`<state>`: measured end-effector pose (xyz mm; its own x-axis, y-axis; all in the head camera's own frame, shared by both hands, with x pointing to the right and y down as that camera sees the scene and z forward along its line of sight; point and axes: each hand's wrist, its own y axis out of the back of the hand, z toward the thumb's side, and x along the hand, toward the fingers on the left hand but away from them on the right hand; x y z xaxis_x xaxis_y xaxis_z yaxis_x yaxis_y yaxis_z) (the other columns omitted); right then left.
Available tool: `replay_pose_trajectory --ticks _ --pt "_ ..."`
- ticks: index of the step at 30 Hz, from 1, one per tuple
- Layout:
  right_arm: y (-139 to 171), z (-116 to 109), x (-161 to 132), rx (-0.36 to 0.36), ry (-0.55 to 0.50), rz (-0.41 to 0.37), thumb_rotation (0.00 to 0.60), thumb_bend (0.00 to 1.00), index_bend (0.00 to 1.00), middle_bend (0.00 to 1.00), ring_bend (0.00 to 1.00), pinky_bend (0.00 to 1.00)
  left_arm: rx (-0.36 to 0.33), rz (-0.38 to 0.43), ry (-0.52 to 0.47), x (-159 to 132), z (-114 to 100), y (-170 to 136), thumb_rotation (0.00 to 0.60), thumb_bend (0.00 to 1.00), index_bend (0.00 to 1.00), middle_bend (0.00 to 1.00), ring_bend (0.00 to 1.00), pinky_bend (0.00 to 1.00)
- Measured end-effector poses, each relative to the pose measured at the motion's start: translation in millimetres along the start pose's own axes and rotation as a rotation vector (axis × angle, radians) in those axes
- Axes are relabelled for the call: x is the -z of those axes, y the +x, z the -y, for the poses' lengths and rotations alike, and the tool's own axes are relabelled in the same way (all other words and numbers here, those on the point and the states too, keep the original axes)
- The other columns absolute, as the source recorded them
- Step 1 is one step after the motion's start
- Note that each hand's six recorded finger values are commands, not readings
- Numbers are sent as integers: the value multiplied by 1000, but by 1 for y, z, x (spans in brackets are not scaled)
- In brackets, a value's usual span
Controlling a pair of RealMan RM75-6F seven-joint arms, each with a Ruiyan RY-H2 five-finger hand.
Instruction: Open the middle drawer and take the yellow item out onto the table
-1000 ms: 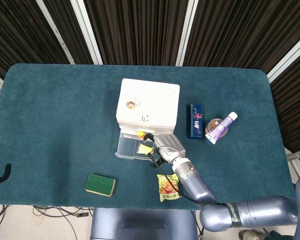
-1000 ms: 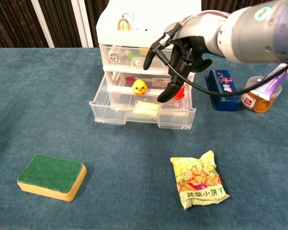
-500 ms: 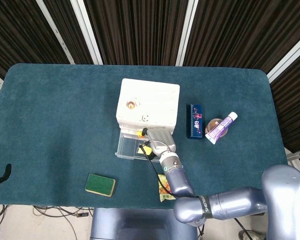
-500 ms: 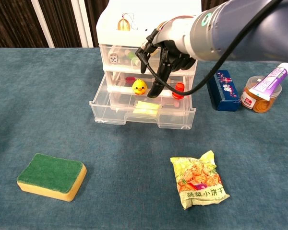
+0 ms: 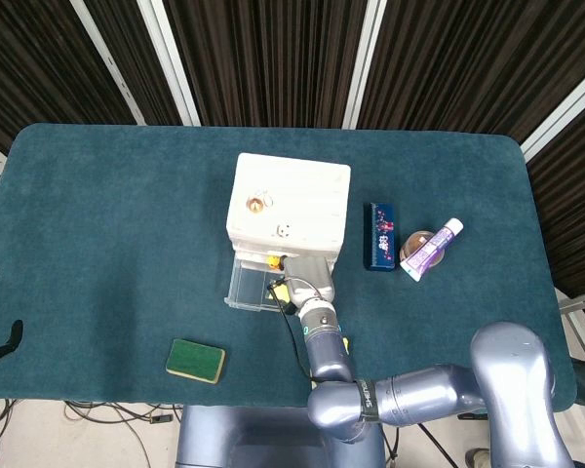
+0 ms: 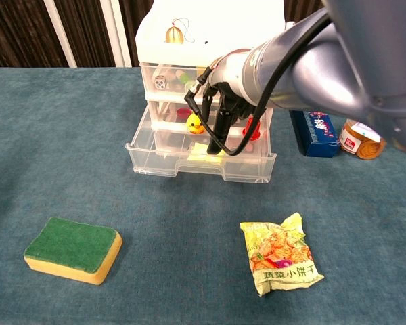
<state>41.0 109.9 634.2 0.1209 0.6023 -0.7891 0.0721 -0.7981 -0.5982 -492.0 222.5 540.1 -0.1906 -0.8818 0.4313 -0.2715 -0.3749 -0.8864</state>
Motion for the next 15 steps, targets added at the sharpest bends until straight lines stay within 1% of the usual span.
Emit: replay_pose_trajectory --ticks 4,8,15 --pt "-3 0 0 1 15 7 600 200 330 1000 1000 1000 0 -1 0 0 0 0 600 403 20 0 0 0" --pt "-7 0 0 4 34 14 600 155 341 1000 1000 1000 3 -3 0 0 0 0 600 403 20 0 0 0" --pt "-14 3 -4 -10 110 7 600 86 346 1000 1000 1000 11 -6 1 1 1 0 600 403 20 0 0 0"
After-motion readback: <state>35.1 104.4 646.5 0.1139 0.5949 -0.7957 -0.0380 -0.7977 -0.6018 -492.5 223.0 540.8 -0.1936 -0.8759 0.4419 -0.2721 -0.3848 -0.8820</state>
